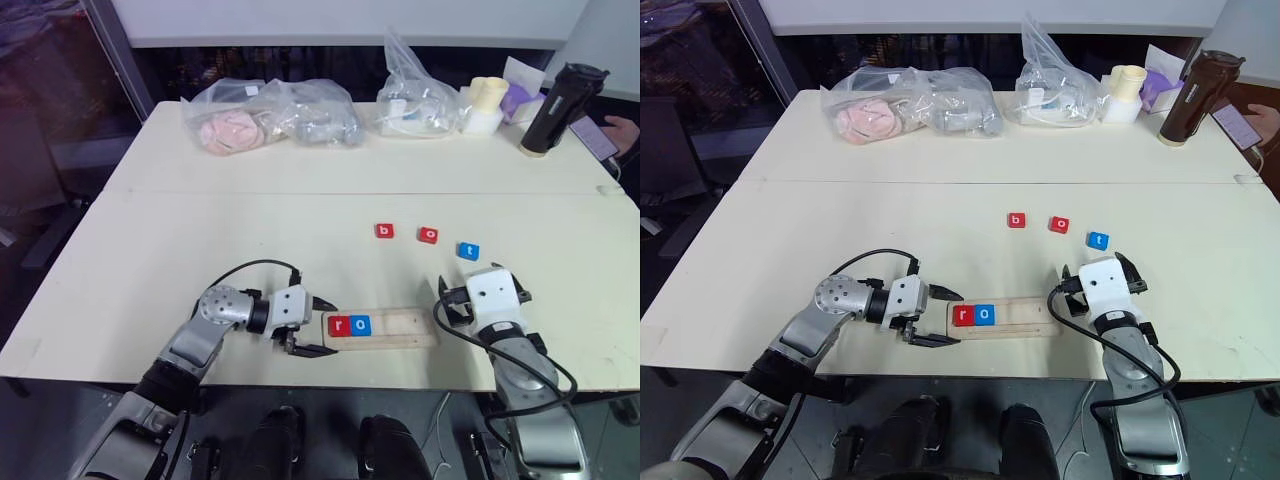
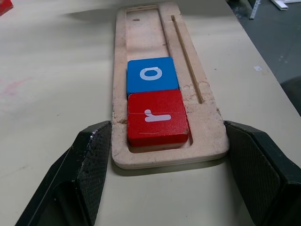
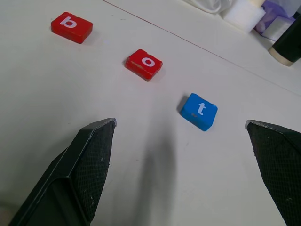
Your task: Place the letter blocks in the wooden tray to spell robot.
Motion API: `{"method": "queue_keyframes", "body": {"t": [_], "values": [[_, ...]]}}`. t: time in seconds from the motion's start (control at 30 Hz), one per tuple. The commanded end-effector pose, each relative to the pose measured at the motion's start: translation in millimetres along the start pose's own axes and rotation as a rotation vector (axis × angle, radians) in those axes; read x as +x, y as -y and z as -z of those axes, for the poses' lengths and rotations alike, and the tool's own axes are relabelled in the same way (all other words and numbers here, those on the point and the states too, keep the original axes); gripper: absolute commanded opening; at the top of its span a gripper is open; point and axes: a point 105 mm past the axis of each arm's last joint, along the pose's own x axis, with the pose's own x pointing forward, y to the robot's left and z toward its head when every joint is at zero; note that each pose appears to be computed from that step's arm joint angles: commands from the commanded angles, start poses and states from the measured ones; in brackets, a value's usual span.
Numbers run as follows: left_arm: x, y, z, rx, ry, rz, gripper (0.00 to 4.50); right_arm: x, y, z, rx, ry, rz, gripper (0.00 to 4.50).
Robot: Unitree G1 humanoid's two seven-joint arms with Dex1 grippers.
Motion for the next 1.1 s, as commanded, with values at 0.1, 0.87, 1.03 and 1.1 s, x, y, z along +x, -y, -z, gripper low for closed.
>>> {"method": "queue_keyframes", "body": {"t": [0.1, 0.87, 1.03, 1.1], "values": [[-1.1, 7.8, 20.1, 0.013, -0.083, 0.006, 4.47, -1.2, 2.2, -11.0, -0.001, 0.039, 0.014, 4.50], [-95.3, 11.2, 14.4, -0.178, -0.029, -0.167, 4.47, 19.3, 0.0, -27.1, -0.005, 0.074, -0.057, 4.50], [-108.7, -9.5, -16.4, -0.226, 0.106, -0.299, 4.47, 35.9, -17.4, -41.1, 0.060, 0.022, -0.190, 4.50], [-111.5, -14.5, -24.0, -0.232, 0.134, -0.327, 4.47, 41.4, -23.1, -50.3, 0.071, 0.024, -0.229, 4.50]]}}
